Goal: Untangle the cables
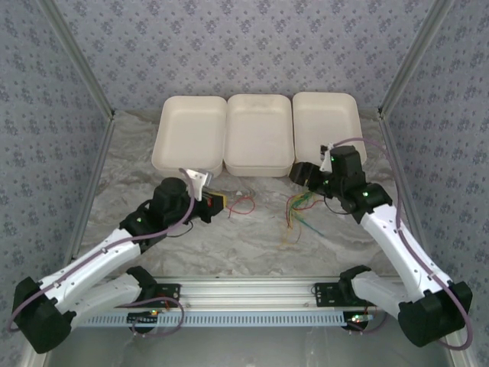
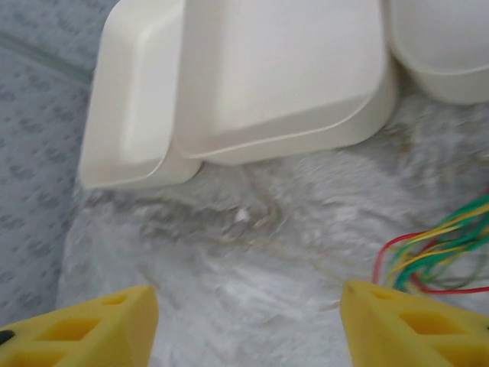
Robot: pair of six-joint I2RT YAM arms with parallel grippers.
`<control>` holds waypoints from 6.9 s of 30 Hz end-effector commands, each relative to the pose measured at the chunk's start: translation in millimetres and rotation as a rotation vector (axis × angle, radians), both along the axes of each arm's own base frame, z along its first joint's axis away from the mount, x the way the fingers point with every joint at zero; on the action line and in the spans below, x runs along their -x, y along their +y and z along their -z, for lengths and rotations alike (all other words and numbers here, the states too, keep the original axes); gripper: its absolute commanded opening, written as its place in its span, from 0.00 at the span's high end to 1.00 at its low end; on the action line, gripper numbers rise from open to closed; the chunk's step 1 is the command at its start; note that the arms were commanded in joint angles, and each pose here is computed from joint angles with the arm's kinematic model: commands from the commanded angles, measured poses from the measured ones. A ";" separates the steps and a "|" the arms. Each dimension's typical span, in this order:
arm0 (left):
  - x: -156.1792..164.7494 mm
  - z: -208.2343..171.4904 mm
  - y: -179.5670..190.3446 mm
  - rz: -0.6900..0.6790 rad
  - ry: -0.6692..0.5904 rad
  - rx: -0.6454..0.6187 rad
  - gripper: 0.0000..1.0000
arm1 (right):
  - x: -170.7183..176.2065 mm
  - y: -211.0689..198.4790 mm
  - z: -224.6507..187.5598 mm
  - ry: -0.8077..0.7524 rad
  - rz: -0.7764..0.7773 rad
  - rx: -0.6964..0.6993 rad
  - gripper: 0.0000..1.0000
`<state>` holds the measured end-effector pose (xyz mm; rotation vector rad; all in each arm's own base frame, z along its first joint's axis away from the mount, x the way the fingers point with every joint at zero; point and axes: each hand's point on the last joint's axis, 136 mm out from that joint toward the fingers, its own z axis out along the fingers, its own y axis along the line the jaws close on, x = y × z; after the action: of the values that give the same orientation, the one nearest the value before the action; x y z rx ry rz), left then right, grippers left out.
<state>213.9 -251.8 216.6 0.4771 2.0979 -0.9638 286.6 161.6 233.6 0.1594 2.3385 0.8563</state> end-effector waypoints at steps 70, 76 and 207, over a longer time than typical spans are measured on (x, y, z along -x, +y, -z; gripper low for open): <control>15.1 -0.5 -33.0 0.188 -0.132 -0.177 1.00 | 45.5 102.6 51.5 0.109 -0.551 0.006 1.00; -12.1 20.3 -34.5 -0.174 0.081 0.162 1.00 | -6.9 62.0 -30.1 -0.196 -0.169 -0.203 1.00; -62.6 -167.9 -51.2 -0.270 0.154 0.358 0.57 | 48.0 130.0 -29.9 -0.477 -0.623 0.143 1.00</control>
<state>266.4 -306.7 349.5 -0.0969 2.1063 -1.1991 240.0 295.6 265.6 -0.8226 1.8887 0.8359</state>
